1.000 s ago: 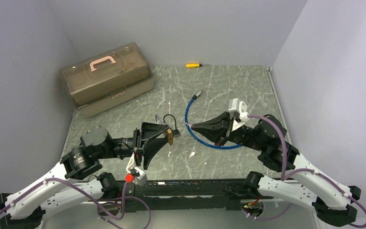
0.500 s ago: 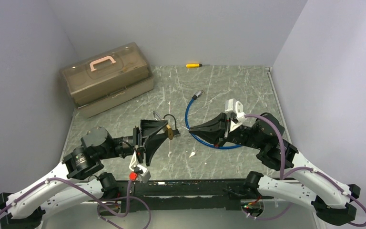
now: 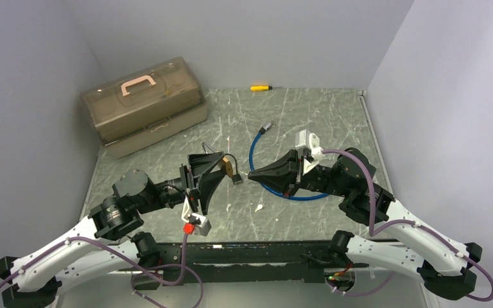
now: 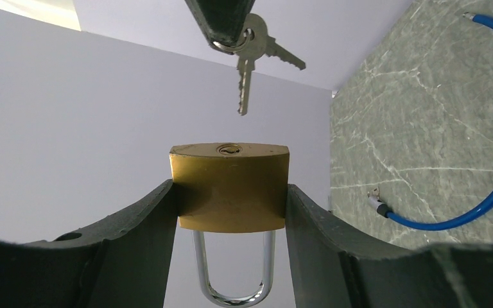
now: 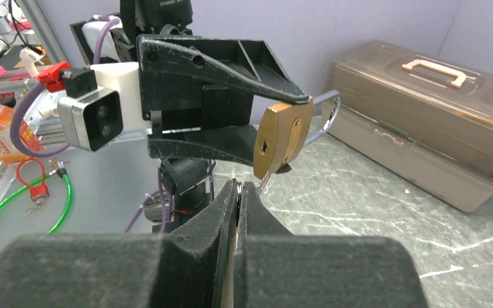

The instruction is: Unlock with the key

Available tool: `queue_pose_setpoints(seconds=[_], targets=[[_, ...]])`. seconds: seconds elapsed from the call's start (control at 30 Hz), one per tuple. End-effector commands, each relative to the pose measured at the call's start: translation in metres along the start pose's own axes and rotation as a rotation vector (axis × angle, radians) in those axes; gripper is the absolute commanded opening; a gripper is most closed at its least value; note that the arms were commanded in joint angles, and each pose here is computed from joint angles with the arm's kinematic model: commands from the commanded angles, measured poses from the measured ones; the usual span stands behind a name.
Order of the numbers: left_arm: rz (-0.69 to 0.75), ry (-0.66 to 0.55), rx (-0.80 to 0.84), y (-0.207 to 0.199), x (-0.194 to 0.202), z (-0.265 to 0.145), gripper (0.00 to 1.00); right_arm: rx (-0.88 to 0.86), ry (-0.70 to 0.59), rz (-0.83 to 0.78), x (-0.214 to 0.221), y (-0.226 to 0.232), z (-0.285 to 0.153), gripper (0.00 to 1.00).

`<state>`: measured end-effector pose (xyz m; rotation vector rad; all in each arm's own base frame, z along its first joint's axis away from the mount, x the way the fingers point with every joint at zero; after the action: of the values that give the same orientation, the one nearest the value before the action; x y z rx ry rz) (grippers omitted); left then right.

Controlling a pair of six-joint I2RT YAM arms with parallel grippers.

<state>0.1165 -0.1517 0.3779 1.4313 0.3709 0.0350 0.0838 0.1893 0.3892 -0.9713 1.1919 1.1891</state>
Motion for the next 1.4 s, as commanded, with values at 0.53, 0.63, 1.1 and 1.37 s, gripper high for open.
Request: queue_pose_setpoints(seconds=[0.53,0.63,1.1,1.37], targets=[[0.11,-0.01,-0.164,0.025,-0.006,-0.004,0.0,-0.062,-0.135,-0.021,-0.029,0.002,0.015,0.0],[0.114,-0.004,-0.165,0.025,-0.006,-0.004,0.0,-0.067,-0.13,-0.015,-0.028,0.002,0.016,0.0],[0.128,-0.004,-0.177,0.026,-0.005,-0.004,0.0,-0.049,-0.11,0.007,-0.02,0.0,0.017,0.0],[0.142,0.004,-0.175,0.026,-0.005,-0.005,0.0,-0.045,-0.083,0.016,-0.014,-0.004,0.023,0.0]])
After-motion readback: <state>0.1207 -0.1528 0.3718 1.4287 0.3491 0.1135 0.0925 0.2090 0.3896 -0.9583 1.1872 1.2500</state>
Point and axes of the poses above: each gripper's point midway between its finger pads, its own z axis out along the fingers, its own y axis along the line the jaws close on, x = y × z, the point moved 10 cm from there along -z, back along the fingers
